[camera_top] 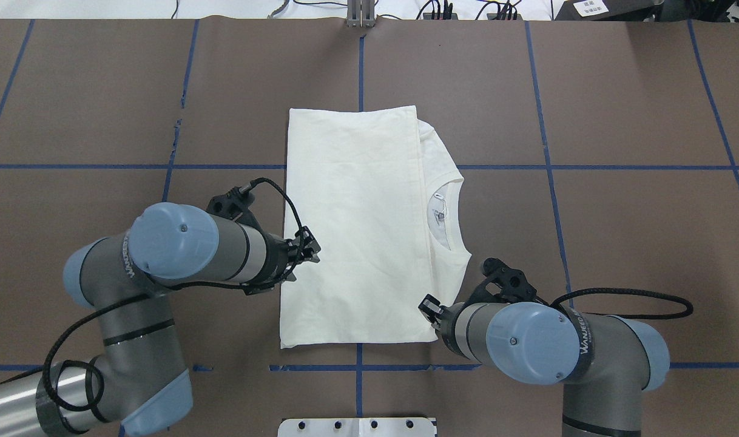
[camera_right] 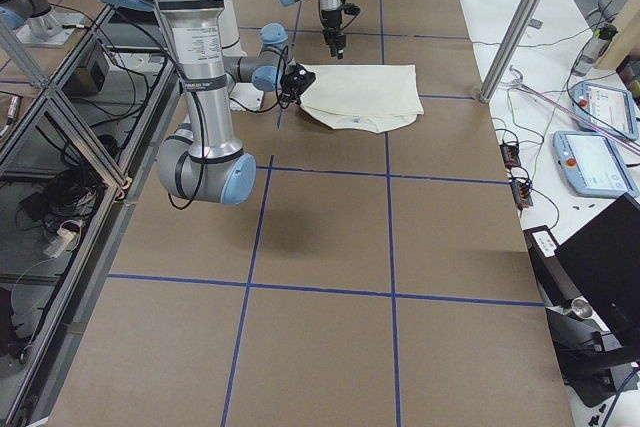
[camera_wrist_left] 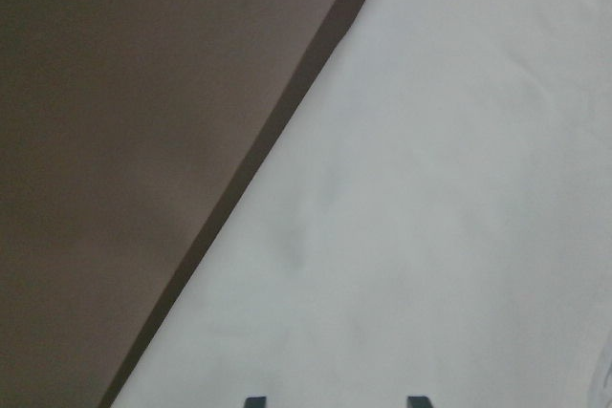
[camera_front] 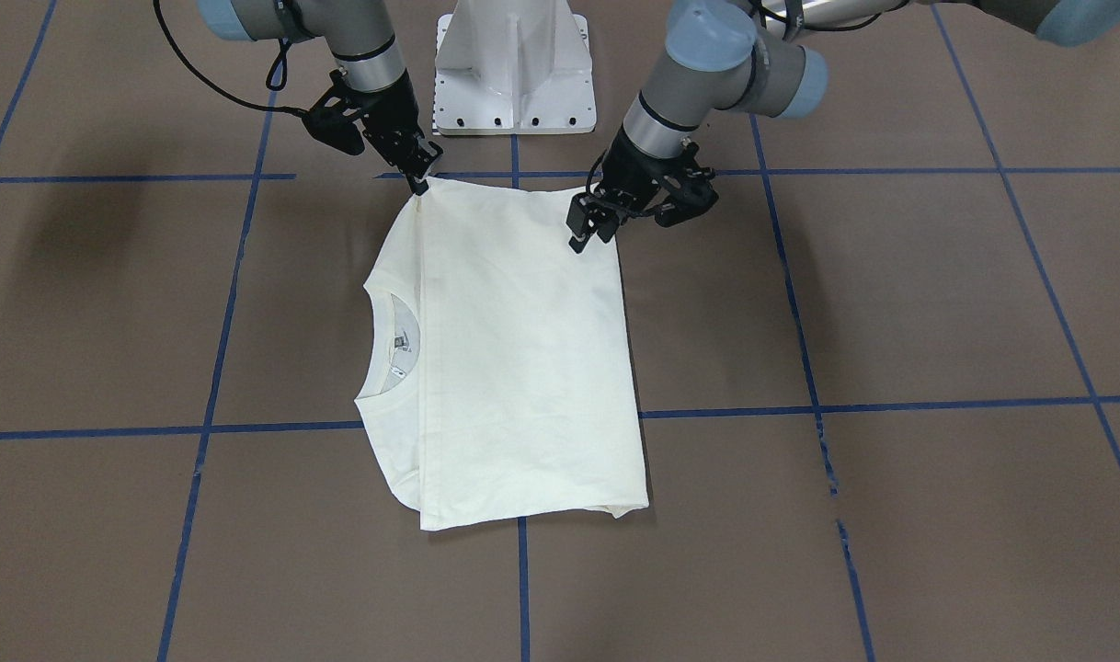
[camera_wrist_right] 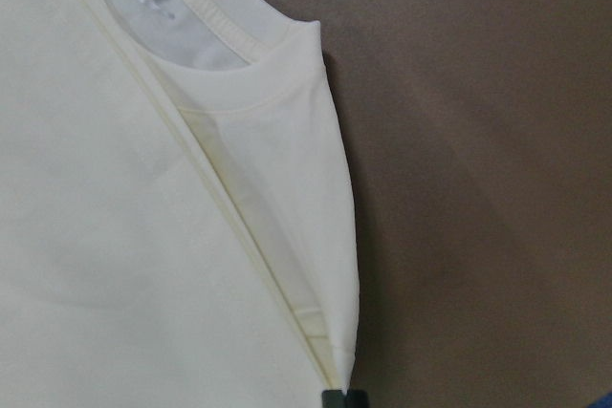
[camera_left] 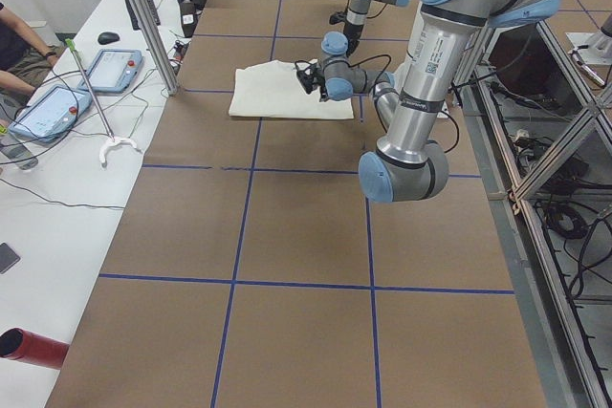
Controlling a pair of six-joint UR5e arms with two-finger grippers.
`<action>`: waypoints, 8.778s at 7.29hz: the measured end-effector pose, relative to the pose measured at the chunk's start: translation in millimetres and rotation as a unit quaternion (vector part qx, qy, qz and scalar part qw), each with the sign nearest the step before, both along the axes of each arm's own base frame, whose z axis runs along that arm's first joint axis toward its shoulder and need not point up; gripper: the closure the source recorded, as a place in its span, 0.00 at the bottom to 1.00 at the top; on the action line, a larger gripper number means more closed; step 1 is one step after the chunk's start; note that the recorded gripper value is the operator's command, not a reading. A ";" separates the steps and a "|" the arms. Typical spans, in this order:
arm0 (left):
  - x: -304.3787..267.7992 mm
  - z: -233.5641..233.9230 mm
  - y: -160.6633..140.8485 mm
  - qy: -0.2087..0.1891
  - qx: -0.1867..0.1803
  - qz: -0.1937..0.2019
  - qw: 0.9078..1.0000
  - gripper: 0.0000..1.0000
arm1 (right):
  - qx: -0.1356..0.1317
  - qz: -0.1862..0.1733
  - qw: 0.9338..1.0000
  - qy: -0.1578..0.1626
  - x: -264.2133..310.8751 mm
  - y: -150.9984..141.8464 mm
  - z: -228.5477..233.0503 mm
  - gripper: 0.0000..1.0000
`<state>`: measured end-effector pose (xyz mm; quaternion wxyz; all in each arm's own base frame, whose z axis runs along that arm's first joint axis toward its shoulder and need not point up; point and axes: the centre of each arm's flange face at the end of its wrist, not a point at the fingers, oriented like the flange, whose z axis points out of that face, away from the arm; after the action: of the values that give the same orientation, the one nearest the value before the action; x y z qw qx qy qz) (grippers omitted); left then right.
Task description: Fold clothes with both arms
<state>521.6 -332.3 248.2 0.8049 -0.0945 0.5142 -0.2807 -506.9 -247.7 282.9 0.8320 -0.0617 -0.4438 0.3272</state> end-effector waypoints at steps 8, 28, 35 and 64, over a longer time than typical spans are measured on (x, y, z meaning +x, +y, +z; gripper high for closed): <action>29.4 45.2 82.2 -0.051 -0.062 0.020 0.997 0.74 | 0.000 -0.001 1.000 -0.002 0.6 0.5 -1.9 1.00; -52.3 -9.6 -184.2 -0.031 0.128 -0.101 0.986 1.00 | -0.022 0.120 0.992 0.006 13.0 -310.9 -59.5 1.00; -44.8 34.7 -234.0 -0.024 0.185 -0.119 0.975 1.00 | -0.010 0.097 0.994 0.040 -35.8 -354.3 -18.0 1.00; -25.7 77.3 -193.4 0.050 0.212 0.044 0.975 0.69 | 0.003 0.098 0.994 0.041 -25.6 -366.2 -12.8 1.00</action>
<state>495.9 -525.6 325.5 0.7914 0.0424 0.5970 -0.1246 -532.5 -613.9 270.1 0.8133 -0.0017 -0.4146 0.4082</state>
